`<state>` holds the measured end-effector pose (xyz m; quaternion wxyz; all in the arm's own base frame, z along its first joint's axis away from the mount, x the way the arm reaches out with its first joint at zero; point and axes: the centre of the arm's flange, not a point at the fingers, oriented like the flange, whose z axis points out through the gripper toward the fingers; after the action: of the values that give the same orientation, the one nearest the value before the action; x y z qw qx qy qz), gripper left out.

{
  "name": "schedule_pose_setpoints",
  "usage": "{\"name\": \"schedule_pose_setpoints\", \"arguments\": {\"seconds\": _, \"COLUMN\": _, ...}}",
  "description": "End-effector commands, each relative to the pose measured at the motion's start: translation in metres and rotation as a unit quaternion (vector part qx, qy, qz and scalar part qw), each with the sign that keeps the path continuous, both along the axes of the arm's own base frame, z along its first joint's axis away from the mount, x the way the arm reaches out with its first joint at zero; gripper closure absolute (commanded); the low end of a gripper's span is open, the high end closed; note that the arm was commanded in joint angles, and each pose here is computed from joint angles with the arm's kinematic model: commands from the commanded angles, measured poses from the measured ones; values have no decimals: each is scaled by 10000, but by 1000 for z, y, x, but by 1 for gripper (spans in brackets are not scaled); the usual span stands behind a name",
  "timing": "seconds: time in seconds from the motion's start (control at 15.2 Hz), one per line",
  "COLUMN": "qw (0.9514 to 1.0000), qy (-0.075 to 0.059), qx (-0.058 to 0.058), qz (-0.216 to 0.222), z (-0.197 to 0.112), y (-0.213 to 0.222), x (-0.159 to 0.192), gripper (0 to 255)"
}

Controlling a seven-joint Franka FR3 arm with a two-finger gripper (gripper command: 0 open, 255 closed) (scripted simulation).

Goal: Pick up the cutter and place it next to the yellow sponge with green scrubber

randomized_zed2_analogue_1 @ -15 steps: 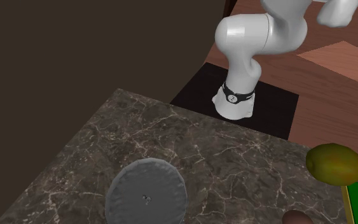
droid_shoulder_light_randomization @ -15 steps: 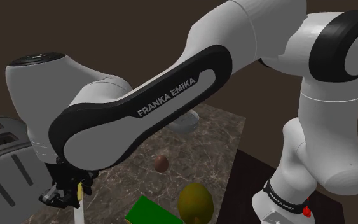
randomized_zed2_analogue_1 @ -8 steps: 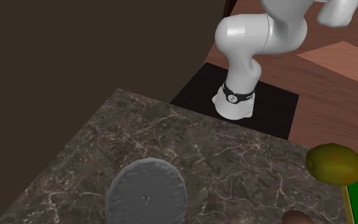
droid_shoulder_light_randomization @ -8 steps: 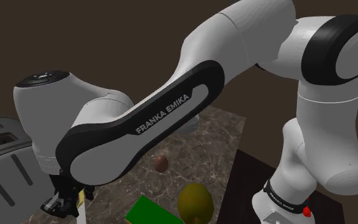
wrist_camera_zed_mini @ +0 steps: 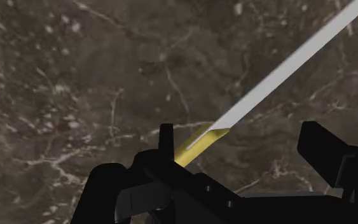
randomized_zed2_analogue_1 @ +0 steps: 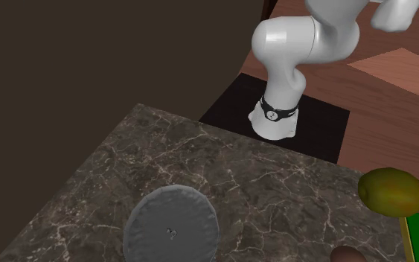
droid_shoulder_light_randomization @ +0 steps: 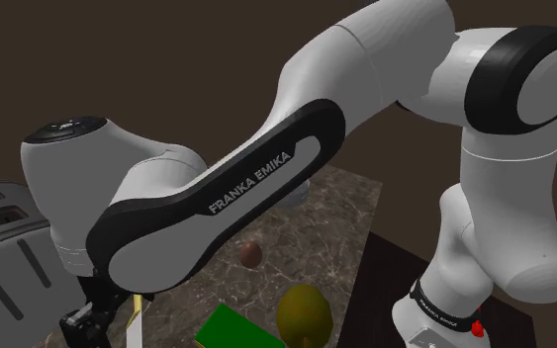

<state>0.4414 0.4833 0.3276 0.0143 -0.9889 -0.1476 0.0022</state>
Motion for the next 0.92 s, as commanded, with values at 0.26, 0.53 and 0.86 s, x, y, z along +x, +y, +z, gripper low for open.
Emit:
{"name": "schedule_pose_setpoints", "arguments": {"seconds": 0.26, "qw": 10000, "qy": 4, "qx": -2, "qz": 3, "z": 25, "y": -1, "x": -1, "gripper": 0}}
{"name": "schedule_pose_setpoints", "arguments": {"seconds": 0.53, "qw": 10000, "qy": 4, "qx": -2, "qz": 3, "z": 49, "y": -2, "x": -1, "gripper": 0}}
{"name": "schedule_pose_setpoints", "arguments": {"seconds": 0.86, "qw": 10000, "qy": 4, "qx": -2, "qz": 3, "z": 49, "y": -2, "x": -1, "gripper": 0}}
